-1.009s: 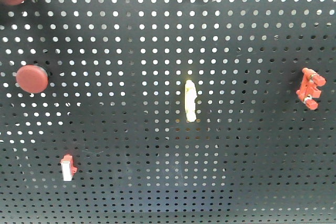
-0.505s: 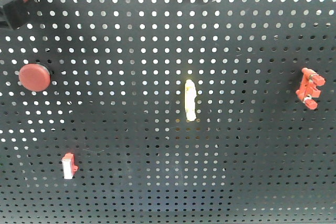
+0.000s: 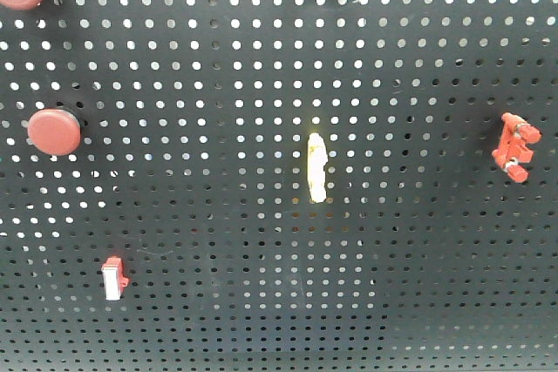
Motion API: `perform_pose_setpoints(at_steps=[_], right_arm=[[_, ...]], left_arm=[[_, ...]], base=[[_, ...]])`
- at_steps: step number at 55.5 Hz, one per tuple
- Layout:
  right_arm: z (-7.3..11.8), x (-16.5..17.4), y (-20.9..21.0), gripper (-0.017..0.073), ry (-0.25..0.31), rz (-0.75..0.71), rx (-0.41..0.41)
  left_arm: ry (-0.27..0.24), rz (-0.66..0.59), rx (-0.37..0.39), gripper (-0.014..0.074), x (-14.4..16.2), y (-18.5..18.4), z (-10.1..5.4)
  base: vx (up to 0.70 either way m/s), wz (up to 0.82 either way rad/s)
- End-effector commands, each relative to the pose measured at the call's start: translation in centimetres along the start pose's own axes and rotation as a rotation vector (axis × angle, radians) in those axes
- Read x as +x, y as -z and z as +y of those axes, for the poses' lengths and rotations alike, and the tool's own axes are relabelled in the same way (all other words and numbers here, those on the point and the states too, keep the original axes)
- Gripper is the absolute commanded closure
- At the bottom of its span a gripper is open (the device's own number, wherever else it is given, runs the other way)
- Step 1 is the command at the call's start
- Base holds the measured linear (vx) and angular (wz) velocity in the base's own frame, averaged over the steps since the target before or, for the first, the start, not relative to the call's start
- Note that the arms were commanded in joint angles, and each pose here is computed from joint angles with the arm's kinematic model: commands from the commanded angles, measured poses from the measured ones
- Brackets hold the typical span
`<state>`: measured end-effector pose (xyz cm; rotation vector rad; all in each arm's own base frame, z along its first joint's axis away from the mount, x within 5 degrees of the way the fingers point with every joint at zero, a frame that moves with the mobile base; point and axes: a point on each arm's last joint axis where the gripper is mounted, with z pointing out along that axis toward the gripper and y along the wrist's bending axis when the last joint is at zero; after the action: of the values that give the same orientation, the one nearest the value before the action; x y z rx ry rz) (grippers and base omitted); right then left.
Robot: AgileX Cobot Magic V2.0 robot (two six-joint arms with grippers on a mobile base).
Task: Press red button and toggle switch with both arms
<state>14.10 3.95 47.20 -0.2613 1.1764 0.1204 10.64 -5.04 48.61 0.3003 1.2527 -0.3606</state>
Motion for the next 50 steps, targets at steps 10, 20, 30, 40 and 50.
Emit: perform_pose_setpoints(at_steps=[10,20,30,40,50], right_arm=[[4.6,-3.8,-5.3,0.0557,-0.005,-0.059,-0.241],[8.0,-4.7,-8.0,0.0561,-0.048,-0.047,-0.353],[11.5,-3.9,-10.3,0.0561,-0.063,0.011,-0.434],[12.5,-3.4,-12.0,0.0561,-0.058,0.041,-0.434],[11.9,-4.1,-12.3,0.0561,0.025,0.063,-0.395]], left_arm=[[0.008,-0.112,-0.005,0.0594,-1.5,0.4,0.0],[0.008,-0.112,-0.005,0.0593,-1.5,0.4,0.0],[0.008,-0.112,-0.005,0.0593,-1.5,0.4,0.0],[0.008,-0.112,-0.005,0.0593,-1.5,0.4,0.0],[0.003,-0.112,-0.005,0.0594,-1.5,0.4,0.0]], base=[[0.00,0.00],[0.00,0.00],[0.00,0.00],[0.00,0.00],[0.00,0.00]])
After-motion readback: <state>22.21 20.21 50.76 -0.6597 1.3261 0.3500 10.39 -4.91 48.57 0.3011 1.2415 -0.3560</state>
